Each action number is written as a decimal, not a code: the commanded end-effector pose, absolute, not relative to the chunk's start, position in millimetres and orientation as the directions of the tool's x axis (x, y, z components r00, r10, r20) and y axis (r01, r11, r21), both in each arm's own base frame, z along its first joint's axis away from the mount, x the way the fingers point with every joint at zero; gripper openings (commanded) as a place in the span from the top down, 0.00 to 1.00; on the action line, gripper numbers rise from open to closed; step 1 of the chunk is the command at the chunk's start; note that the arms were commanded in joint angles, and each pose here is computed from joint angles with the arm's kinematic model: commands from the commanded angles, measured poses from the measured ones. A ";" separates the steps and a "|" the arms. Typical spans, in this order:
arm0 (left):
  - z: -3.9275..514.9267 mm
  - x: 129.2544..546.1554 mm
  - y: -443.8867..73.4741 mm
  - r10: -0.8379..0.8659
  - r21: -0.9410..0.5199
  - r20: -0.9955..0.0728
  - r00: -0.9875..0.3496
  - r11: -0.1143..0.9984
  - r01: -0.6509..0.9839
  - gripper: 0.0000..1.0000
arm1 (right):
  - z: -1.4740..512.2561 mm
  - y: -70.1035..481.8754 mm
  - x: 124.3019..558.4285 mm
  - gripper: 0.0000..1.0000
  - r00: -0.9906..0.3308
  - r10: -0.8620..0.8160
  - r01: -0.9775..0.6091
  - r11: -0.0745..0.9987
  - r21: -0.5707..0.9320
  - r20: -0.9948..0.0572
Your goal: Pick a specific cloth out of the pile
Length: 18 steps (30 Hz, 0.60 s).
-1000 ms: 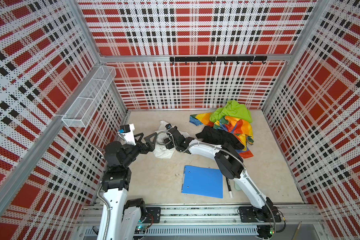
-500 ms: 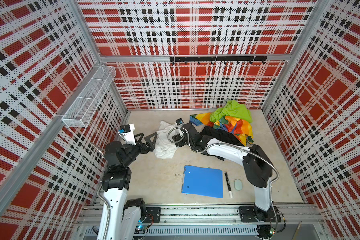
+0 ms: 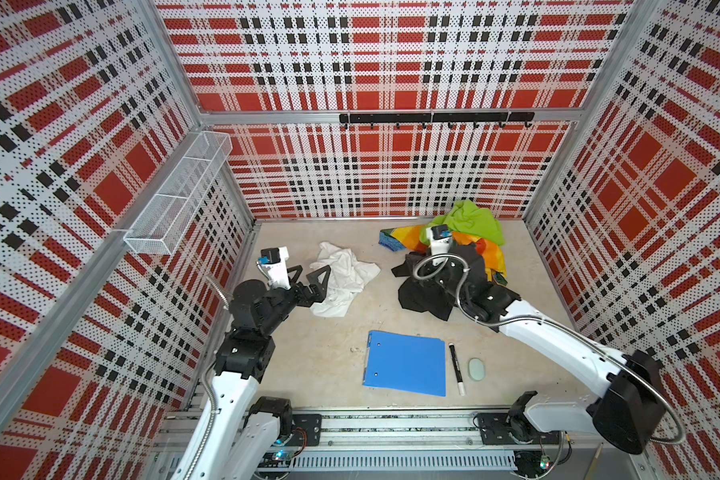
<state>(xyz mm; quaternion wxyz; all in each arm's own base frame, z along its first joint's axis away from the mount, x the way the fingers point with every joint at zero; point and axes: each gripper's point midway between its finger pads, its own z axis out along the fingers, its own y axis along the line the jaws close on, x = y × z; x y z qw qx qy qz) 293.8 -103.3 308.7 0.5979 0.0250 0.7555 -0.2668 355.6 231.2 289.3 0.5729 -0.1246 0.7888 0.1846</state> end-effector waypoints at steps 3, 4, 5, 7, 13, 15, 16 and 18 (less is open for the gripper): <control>287.6 316.1 -103.7 -0.184 -0.235 -0.955 -0.232 0.947 0.218 0.01 | 295.5 164.1 338.5 0.29 -0.251 0.061 -0.258 0.957 0.128 -0.966; 282.5 320.6 -103.6 -0.175 -0.224 -0.956 -0.237 0.953 0.201 0.01 | 297.4 151.4 332.7 0.29 -0.234 0.072 -0.226 0.966 0.127 -0.970; 278.1 324.0 -102.9 -0.170 -0.218 -0.955 -0.243 0.958 0.187 0.01 | 297.9 139.5 327.8 0.00 -0.222 0.113 -0.186 0.970 0.156 -0.969; 269.8 330.5 -99.1 -0.152 -0.194 -0.958 -0.243 0.968 0.158 0.01 | 300.6 119.8 316.2 0.00 -0.180 0.128 -0.133 0.979 0.153 -0.975; 240.9 343.4 -65.0 -0.096 -0.109 -0.970 -0.223 0.993 0.045 0.01 | 291.0 75.7 295.9 0.00 -0.134 0.130 0.016 0.992 0.129 -0.982; 234.2 344.8 -47.9 -0.112 -0.116 -0.971 -0.210 0.993 0.008 0.01 | 284.3 61.9 294.7 0.00 -0.132 0.137 0.064 0.989 0.130 -0.982; 232.5 346.4 -34.3 -0.124 -0.124 -0.973 -0.196 0.992 -0.017 0.01 | 279.8 57.7 295.7 0.00 -0.138 0.134 0.073 0.990 0.125 -0.981; 230.3 348.0 -22.7 -0.131 -0.131 -0.977 -0.166 0.991 -0.009 0.01 | 273.3 42.0 298.5 0.00 -0.143 0.150 0.131 0.983 0.132 -0.978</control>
